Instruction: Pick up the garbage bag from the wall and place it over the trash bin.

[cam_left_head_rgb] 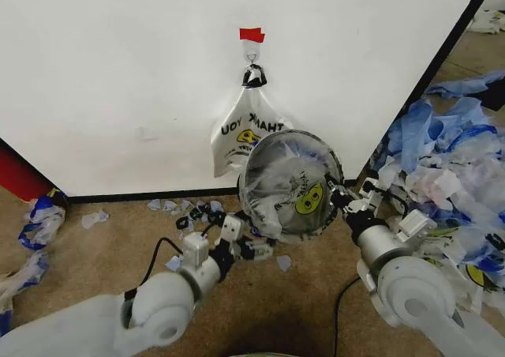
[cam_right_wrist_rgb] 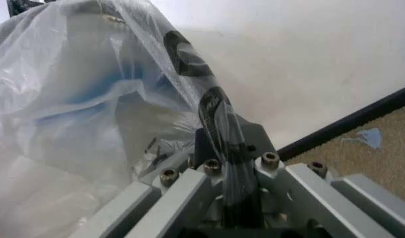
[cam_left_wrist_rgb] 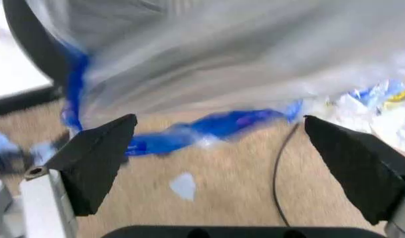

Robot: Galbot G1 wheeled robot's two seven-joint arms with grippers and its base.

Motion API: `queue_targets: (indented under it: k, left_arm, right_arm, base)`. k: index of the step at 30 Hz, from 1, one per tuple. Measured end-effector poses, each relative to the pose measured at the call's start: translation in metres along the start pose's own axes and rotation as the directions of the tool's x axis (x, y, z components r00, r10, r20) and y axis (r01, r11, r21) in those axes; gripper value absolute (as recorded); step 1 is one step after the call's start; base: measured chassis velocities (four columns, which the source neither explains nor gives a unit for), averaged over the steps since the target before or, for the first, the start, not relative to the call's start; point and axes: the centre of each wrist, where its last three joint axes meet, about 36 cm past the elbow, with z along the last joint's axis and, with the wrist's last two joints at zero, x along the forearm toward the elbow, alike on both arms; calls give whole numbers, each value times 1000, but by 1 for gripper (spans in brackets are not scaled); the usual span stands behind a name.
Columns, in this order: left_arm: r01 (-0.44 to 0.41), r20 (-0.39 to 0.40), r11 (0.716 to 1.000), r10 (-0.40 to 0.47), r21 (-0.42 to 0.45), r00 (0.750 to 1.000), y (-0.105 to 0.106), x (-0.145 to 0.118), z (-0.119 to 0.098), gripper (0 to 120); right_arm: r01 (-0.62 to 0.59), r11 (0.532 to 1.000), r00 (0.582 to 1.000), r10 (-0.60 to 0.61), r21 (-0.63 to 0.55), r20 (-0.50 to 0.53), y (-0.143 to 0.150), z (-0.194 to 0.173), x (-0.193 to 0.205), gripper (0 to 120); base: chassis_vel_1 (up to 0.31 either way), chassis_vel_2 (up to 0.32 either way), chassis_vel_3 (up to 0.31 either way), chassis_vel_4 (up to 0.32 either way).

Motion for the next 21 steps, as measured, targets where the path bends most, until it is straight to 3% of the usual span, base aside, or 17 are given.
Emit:
queue_targets:
  k: [10, 14, 17, 21]
  left_arm:
    - [41, -6, 998, -41, -45, 999, 9, 14, 2, 100]
    - [114, -3, 991, -114, -64, 993, 14, 32, 3, 100]
    - [203, 30, 977, -202, -66, 979, 24, 55, -8, 100]
    - [232, 55, 972, -229, -44, 972, 25, 72, -18, 100]
  right_arm:
    - [-12, 1000, 1000, 12, 6, 15, -5, 2, -9, 0]
    - [-26, 999, 997, 23, 36, 71, -12, 6, -19, 0]
    - [-35, 992, 990, 18, 123, 137, -19, 14, -26, 0]
    - [-50, 971, 984, 7, 233, 180, -25, 24, -26, 0]
  base:
    - [0, 0, 0, 0]
    - [0, 0, 0, 0]
    - [0, 0, 0, 0]
    - [0, 0, 0, 0]
